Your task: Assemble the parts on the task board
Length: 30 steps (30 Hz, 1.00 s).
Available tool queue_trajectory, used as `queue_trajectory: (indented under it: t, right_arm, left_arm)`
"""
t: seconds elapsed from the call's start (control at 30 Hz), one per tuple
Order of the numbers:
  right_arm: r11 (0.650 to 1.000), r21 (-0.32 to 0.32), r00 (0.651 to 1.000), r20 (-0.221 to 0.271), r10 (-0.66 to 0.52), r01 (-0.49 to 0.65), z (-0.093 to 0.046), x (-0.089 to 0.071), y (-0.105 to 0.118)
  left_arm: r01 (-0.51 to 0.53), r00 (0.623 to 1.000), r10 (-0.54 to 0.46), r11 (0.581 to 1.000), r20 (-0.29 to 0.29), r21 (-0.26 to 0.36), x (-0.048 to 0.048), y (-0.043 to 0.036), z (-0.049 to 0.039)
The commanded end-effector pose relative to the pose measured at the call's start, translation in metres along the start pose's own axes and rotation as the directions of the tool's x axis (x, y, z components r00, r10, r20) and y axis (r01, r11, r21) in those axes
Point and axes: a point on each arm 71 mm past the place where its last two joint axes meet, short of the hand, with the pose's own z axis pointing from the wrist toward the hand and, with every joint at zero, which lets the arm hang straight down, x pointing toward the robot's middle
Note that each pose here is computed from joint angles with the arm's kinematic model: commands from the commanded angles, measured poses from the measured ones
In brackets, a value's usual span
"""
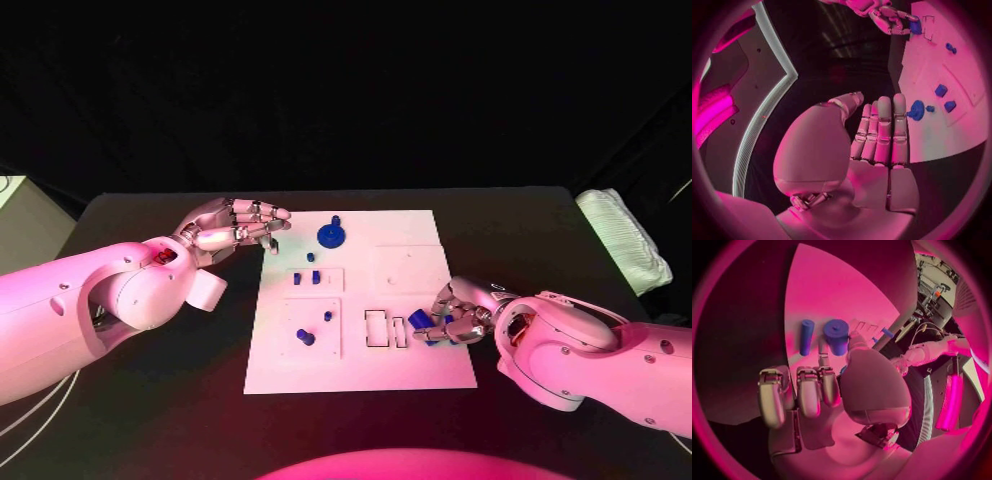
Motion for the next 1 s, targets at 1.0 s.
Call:
queue_trajectory:
  t: [1.0]
  right_arm:
    - [0.965,-0.022,0.965,0.015,0.262,-0.262,-0.006,-0.009,0.021]
  left_arm:
    - [0.016,1.0,-0.016,1.0,-0.014,-0.001,0.0016,0.0002,0.0011]
